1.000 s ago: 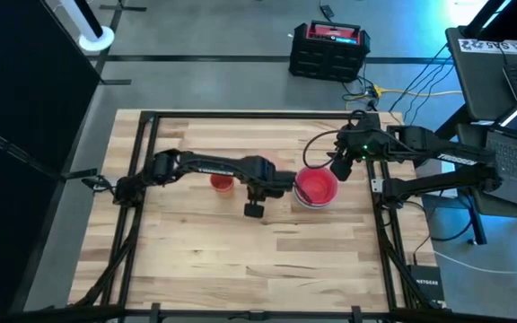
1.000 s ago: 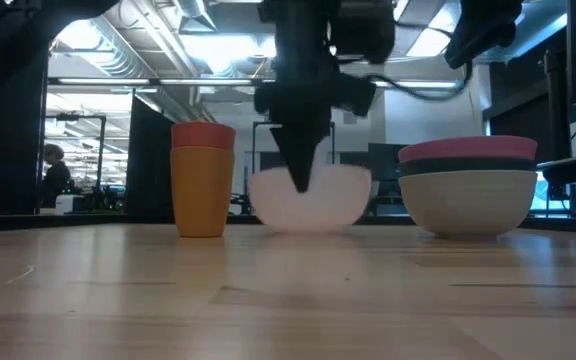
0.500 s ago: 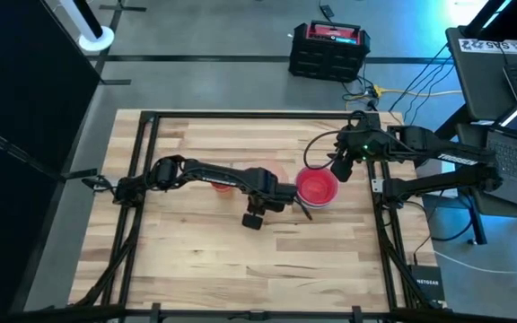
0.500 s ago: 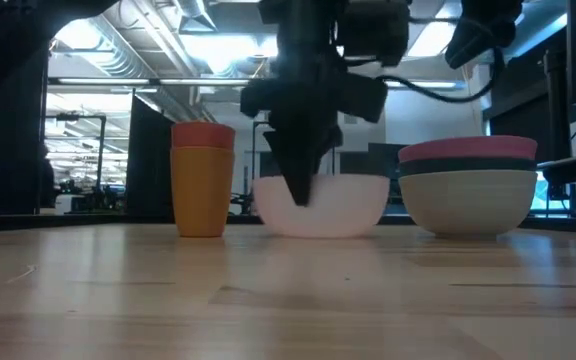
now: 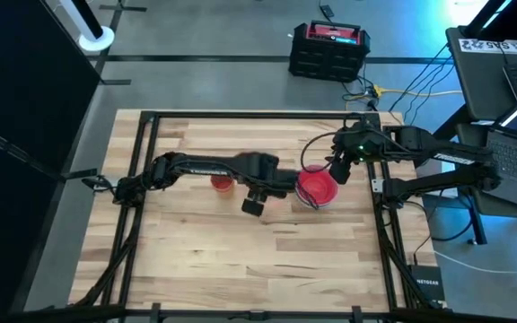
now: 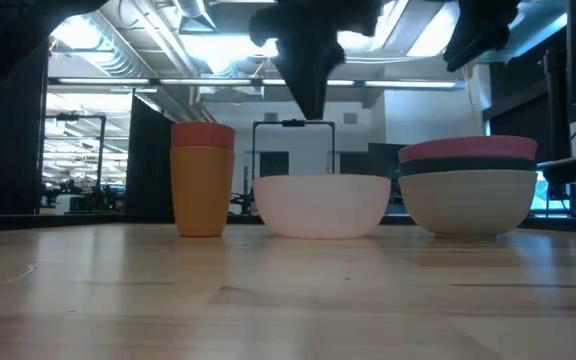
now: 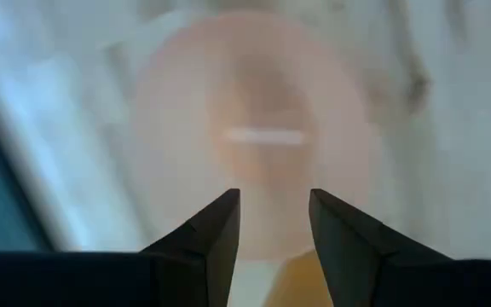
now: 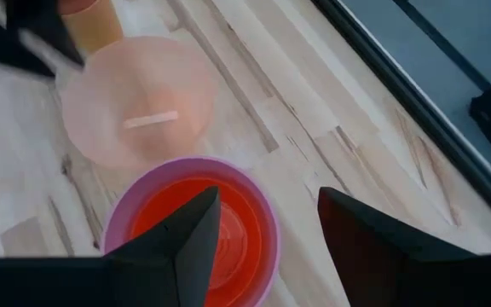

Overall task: Nest bowls inside each other
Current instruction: Put the stacked bowls on top of the light orange transparent bowl

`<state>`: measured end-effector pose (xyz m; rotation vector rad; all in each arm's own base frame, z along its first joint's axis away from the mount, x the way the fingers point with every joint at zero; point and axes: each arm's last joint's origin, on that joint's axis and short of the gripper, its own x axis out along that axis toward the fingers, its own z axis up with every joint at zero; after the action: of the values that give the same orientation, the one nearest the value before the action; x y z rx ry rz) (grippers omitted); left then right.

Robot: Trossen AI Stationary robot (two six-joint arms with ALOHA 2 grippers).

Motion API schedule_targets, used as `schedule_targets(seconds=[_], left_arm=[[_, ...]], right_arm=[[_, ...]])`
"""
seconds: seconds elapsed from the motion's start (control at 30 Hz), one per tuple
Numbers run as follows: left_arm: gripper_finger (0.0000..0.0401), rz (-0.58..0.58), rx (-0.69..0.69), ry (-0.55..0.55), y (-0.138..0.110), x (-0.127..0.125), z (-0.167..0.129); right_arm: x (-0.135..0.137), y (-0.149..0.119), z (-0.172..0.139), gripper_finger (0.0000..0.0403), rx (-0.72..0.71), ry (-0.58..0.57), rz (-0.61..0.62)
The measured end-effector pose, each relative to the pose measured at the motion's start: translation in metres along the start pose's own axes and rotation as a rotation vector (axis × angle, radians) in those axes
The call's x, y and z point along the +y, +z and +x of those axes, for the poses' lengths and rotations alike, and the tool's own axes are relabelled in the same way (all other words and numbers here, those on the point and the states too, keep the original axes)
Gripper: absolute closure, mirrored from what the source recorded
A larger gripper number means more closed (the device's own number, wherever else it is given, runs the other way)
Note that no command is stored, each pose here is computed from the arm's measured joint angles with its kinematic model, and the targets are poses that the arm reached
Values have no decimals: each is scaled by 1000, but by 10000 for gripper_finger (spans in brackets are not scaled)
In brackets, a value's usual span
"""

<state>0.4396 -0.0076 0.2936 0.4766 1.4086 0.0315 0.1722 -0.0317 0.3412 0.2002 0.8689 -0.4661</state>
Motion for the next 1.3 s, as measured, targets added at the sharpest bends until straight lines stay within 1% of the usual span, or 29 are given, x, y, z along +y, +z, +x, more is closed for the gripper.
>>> schedule_targets(seconds=[0.07, 0.13, 0.2, 0.27, 0.33, 0.43, 0.47, 0.73, 1.07, 1.13, 1.3], left_arm=[[273, -1, -5, 33, -4, 5, -12], [272, -33, -17, 76, -13, 14, -30], [272, -71, -62, 102, -24, 23, -50], [272, -133, -123, 124, -37, 32, -73], [272, -204, -182, 143, -52, 39, -96], [272, -329, -255, 160, -76, 49, -126], [272, -356, -262, 162, -82, 51, -131], [272, -456, -324, 183, -120, 60, -166], [272, -580, -403, 210, -171, 64, -205], [272, -574, -409, 214, -174, 64, -208], [272, -544, -409, 221, -175, 63, -209]], right_arm=[[1, 1, 1, 217, 3, 3, -9], [2, 4, 5, 217, -5, 0, -29], [4, 6, 9, 217, -7, -1, -33], [5, 6, 13, 217, 17, -8, -31], [6, 4, 18, 217, 75, -2, -13], [5, -3, 29, 217, 231, 32, 25], [5, -3, 32, 216, 255, 31, 29], [4, -6, 55, 216, 352, -15, 26], [1, -12, 83, 216, 474, -67, 25], [-3, -14, 88, 216, 482, -66, 46], [-11, -18, 93, 216, 506, -57, 88]])
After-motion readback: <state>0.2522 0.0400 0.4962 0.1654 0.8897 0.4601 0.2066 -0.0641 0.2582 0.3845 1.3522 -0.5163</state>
